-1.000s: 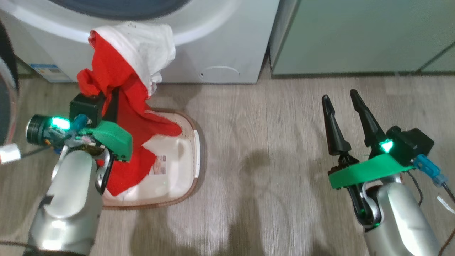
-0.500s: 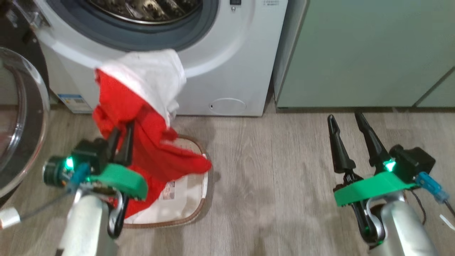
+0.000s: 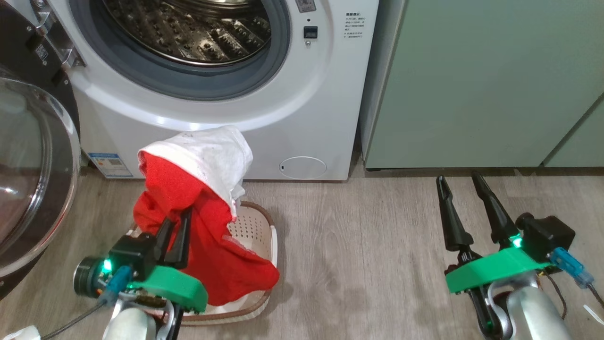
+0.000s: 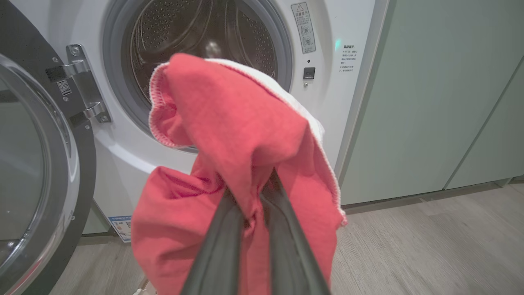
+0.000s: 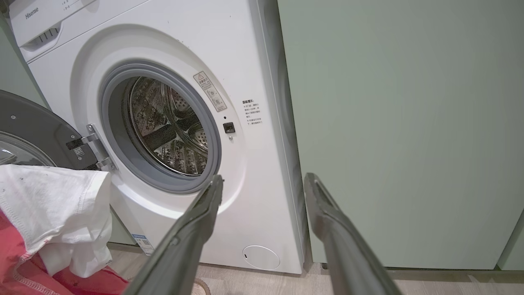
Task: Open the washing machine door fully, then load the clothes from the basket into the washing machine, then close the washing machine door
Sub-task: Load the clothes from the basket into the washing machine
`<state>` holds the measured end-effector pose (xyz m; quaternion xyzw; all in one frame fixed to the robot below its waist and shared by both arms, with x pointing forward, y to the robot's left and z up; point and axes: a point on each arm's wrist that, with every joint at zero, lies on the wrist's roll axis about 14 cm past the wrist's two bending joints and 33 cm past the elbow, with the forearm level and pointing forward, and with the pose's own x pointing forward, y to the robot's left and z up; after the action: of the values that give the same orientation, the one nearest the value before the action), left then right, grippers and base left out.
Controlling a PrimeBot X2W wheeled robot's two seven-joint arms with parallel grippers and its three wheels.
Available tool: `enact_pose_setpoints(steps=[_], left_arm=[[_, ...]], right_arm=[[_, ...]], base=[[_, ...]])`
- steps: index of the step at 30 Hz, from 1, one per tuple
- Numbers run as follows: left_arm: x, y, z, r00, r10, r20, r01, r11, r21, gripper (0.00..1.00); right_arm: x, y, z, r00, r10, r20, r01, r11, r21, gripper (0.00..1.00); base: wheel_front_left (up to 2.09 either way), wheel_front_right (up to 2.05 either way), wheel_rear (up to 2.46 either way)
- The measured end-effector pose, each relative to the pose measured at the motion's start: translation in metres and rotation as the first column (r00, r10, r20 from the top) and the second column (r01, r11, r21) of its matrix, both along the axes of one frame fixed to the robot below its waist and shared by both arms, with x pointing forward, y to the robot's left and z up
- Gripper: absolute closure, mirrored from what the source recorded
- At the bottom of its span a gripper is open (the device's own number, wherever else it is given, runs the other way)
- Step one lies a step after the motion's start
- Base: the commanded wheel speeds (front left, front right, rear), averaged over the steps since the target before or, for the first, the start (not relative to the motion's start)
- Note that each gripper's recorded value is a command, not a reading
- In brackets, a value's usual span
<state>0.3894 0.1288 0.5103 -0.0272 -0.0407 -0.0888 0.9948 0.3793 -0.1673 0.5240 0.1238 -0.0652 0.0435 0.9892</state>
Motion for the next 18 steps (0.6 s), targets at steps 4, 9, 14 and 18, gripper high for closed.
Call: enact_pose_setpoints(steps=[4,9,14,18], left_arm=[[-0.002,0.001,0.0028,1.0,0.005,0.007,-0.005,1.0,-0.012,1.0],[-0.0019,0.0028,0.0062,1.0,0.012,0.017,-0.011,1.0,-0.015,1.0],[-0.0009,0.0017,0.0056,1.0,0.009,0.015,-0.009,1.0,-0.017,1.0],[0.0013,0.0,0.0015,1.0,0.005,0.002,-0.005,1.0,-0.028,1.0]], right_arm=[[-0.0024,-0.0017,0.0005,1.0,-0.005,0.001,0.005,1.0,0.001,0.0],[-0.0031,-0.0019,0.002,1.0,-0.006,0.006,0.006,1.0,0.001,0.0],[-0.0033,-0.0025,0.0008,1.0,-0.008,0.002,0.008,1.0,0.002,0.0],[-0.0023,-0.0028,-0.0036,1.0,-0.009,-0.011,0.009,1.0,0.001,0.0]], base=[[0.0,0.0,0.0],[0.0,0.0,0.0],[0.0,0.0,0.0],[0.0,0.0,0.0]])
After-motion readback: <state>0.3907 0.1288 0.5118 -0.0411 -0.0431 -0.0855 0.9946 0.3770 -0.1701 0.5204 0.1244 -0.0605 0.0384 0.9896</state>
